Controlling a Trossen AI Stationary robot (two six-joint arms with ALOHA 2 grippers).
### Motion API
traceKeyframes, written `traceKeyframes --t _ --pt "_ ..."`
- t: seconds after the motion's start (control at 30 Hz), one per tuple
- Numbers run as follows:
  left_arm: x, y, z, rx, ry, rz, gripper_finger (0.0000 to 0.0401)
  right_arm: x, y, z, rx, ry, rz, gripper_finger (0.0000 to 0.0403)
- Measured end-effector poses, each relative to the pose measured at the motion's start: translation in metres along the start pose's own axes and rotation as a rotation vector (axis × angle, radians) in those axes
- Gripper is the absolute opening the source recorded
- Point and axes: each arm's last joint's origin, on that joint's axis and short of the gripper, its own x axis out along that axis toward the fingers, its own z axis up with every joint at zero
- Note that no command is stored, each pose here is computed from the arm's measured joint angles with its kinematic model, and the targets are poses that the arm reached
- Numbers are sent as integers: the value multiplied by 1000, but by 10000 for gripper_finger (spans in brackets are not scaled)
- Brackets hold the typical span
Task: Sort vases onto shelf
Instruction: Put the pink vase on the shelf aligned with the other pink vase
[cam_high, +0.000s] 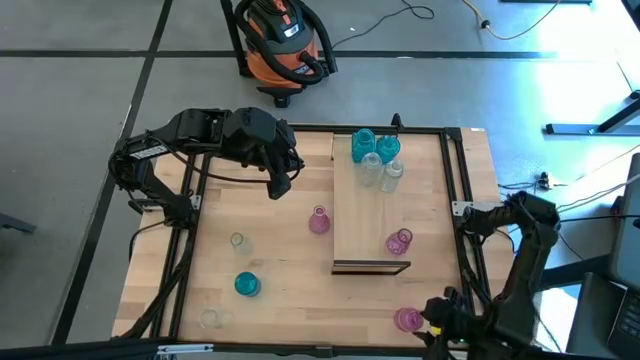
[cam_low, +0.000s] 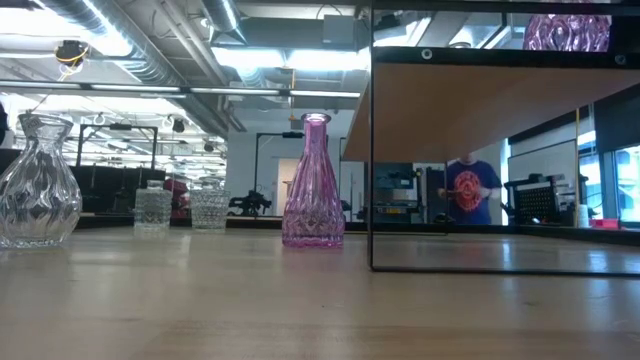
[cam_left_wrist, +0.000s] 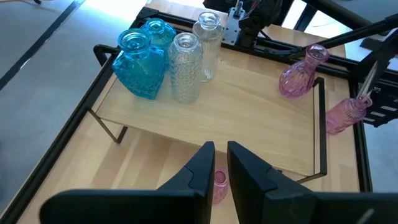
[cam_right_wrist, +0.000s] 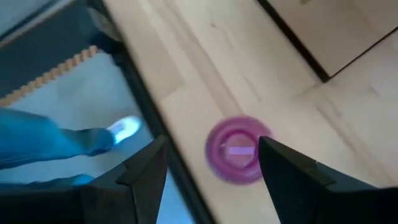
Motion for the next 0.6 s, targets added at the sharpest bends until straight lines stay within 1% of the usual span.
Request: traceKeyframes --t 0.17,0.3,0.4,0.5,0.6 --pt "0 0 0 0 0 0 37 16 -1 1 -18 8 -88 234" --pt "0 0 0 0 0 0 37 26 -1 -2 -24 55 -141 234" --pt "0 0 0 0 0 0 37 31 1 -4 -13 85 -144 234" --pt "0 0 0 0 0 0 37 35 3 -6 -9 82 -137 230" --pt "0 0 0 0 0 0 37 36 4 -3 -1 72 -138 202"
